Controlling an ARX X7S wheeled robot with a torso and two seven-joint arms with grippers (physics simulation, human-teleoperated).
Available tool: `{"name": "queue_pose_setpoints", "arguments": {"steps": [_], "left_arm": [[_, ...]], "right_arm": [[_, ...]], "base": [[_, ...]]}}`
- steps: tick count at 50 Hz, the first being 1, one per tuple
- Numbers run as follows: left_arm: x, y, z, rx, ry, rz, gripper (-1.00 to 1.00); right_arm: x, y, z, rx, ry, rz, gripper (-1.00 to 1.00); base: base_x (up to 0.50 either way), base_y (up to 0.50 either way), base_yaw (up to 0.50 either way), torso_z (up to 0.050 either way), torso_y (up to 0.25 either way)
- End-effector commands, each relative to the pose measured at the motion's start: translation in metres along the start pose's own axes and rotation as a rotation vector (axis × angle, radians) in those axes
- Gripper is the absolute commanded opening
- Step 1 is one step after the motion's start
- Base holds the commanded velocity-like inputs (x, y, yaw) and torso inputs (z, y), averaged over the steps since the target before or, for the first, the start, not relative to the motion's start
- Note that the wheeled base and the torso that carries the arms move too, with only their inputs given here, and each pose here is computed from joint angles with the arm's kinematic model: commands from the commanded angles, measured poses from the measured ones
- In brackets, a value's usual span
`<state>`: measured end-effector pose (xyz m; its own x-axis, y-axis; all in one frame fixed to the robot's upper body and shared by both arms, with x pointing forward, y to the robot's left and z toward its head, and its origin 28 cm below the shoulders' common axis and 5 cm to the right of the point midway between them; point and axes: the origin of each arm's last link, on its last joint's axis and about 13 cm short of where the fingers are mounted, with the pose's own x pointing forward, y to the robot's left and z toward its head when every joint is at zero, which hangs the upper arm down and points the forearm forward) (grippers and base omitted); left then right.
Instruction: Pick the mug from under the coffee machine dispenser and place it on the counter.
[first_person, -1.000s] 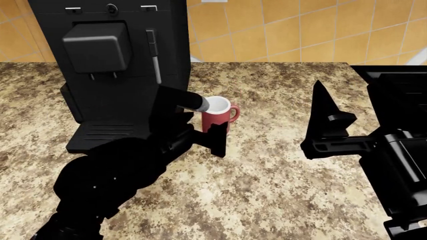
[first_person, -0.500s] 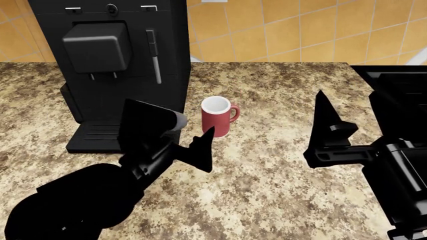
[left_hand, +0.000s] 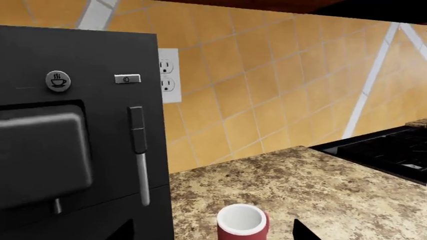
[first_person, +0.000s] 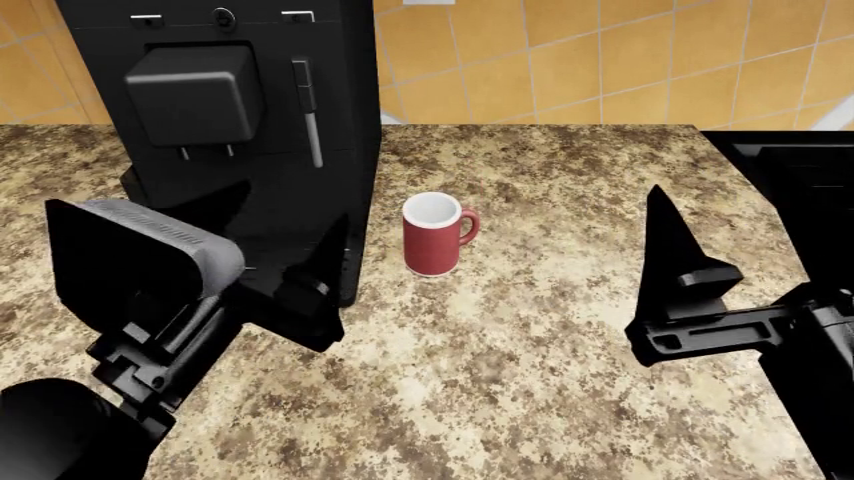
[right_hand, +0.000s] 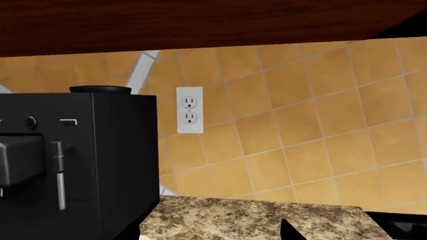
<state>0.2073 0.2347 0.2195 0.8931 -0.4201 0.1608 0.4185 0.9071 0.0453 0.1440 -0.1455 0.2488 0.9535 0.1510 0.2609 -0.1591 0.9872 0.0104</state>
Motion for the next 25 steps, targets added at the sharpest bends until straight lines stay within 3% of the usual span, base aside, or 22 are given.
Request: {"name": "queue_pose_setpoints", "arguments": {"steps": [1, 9, 20, 25], "left_arm": [[-0.021, 0.003, 0.028, 0.067, -0.120, 0.033, 1.00], [-0.036, 0.011, 0.049, 0.096, -0.225, 0.097, 1.00], [-0.056, 0.009, 0.073, 0.159, -0.347, 0.117, 1.00], [-0.063, 0.010, 0.083, 0.140, -0.414, 0.135, 1.00]], "right_arm": [[-0.017, 0.001, 0.019, -0.083, -0.070, 0.004, 1.00], [-0.032, 0.000, 0.039, -0.141, -0.174, -0.019, 1.00], [-0.046, 0.003, 0.058, -0.177, -0.297, -0.042, 1.00], [-0.053, 0.005, 0.066, -0.208, -0.363, -0.056, 1.00]], "base": [[0.00, 0.00, 0.00, 0.000, 0.000], [0.00, 0.00, 0.00, 0.000, 0.000], [0.00, 0.00, 0.00, 0.000, 0.000], [0.00, 0.00, 0.00, 0.000, 0.000]]}}
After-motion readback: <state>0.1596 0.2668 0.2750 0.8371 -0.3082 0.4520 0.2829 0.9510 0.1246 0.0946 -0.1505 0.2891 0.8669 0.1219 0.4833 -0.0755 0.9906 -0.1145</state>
